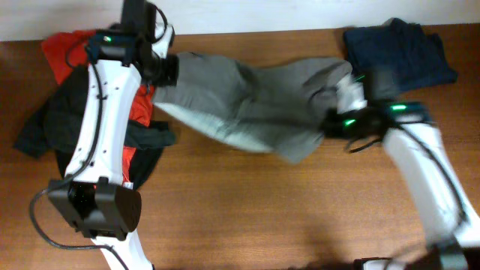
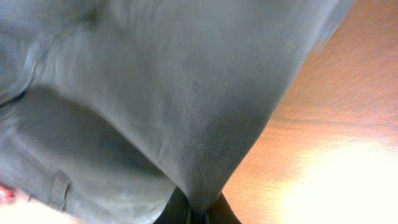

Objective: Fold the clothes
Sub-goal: 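Lift and stretch the grey shorts between both grippers, spreading them out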

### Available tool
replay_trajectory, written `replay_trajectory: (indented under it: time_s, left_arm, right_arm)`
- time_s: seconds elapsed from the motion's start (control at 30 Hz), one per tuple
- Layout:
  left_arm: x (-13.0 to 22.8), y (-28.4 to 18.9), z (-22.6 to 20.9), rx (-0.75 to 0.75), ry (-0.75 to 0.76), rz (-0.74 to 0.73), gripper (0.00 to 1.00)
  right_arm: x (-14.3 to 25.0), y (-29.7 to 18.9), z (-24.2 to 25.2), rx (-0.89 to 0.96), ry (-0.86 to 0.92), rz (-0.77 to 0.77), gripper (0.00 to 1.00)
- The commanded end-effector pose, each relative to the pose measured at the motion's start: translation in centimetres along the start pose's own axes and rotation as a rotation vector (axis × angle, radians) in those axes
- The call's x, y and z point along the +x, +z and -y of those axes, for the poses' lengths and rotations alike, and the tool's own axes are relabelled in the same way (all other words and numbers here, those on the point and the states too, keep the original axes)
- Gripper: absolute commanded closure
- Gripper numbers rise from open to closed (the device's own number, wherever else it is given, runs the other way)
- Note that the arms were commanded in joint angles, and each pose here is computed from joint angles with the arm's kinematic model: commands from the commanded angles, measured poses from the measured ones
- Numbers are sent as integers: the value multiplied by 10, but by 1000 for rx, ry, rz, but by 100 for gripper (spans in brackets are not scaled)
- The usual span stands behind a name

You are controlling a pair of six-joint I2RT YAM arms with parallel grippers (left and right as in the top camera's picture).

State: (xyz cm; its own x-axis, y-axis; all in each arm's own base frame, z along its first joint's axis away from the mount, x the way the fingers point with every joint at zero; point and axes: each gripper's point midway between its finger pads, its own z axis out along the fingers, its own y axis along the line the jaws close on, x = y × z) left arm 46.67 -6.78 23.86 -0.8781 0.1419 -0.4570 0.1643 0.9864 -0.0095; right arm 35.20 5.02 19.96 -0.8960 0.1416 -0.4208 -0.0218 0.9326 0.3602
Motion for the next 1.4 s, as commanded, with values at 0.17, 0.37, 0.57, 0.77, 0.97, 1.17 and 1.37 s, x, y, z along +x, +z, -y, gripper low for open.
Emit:
replay_trajectory:
  time_s: [0.17,0.37,0.57,0.77,0.97,1.17,1.37]
  left_arm:
    - [-41,-118,2,-3,-3,289,99]
    - [-39,-210,10,3,13,490,99]
    - [-9,-302,24,29,43,679,99]
    - [37,-364,31,51,61,788,99]
    - [64,-348,29,58,35,673,99]
    - [59,-269,31,52,20,405,99]
    - [43,-156,33,43,19,136,99]
  right_arm:
    - [-53,-156,5,97,-30,344,96]
    - [-45,-224,-21,113,-80,456,96]
    - [-23,-277,-41,149,-113,563,96]
    - [23,-320,-63,153,-133,630,96]
    - [55,-308,-57,168,-87,524,96]
    - [40,-270,-39,167,-33,363,96]
    - [16,-211,-10,163,10,161,96]
